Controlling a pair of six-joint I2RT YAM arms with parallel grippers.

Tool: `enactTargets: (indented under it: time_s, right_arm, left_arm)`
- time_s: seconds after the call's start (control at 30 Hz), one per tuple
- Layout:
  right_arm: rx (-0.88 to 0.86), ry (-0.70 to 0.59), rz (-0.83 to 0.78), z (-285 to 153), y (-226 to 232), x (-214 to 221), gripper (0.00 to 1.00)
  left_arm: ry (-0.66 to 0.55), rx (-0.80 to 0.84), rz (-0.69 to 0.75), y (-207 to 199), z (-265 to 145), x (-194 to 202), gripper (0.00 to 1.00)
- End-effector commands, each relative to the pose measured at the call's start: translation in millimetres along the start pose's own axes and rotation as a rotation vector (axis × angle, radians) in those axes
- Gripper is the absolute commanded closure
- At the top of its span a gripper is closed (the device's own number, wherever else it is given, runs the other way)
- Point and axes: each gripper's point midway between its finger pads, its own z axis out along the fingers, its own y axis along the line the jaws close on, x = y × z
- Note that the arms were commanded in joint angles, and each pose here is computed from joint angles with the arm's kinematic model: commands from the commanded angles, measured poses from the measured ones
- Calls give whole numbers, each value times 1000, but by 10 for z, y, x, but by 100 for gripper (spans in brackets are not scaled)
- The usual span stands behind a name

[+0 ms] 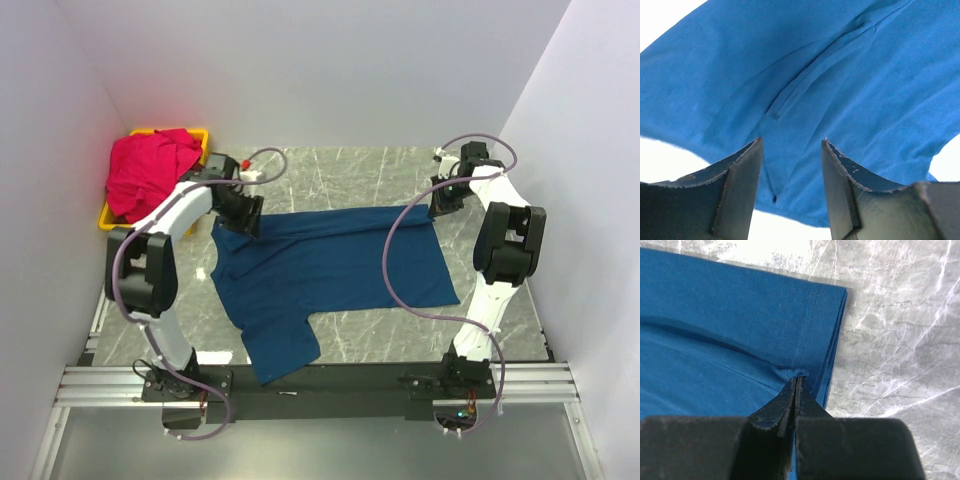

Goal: Fold and stack the t-shirts
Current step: Fold the tshirt

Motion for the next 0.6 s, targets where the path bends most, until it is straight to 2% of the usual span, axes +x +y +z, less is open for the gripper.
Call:
enactTargets:
  time_s: [0.0, 0.2, 0.33, 0.37, 0.5, 0.57]
  right_arm:
    - [10, 8, -12, -10, -27, -7, 100]
    - [5, 9, -11, -10, -20, -14, 100]
    - [4, 10, -12, 4, -15, -2, 100]
    - [4, 13, -13, 8, -16, 4, 100]
    - [8, 12, -12, 13, -31, 3, 100]
    - [9, 11, -14, 13, -37, -4, 100]
  left_arm:
    - [-35, -22, 70, -31, 106, -250, 43]
    - [1, -114, 95, 86, 295, -292, 42]
    - [30, -130, 107, 104, 349, -239, 48]
    - [37, -127, 110, 89, 356, -216, 51]
    - [57, -105, 130, -21, 326, -125, 79]
    - [73, -85, 140, -108, 291, -75, 85]
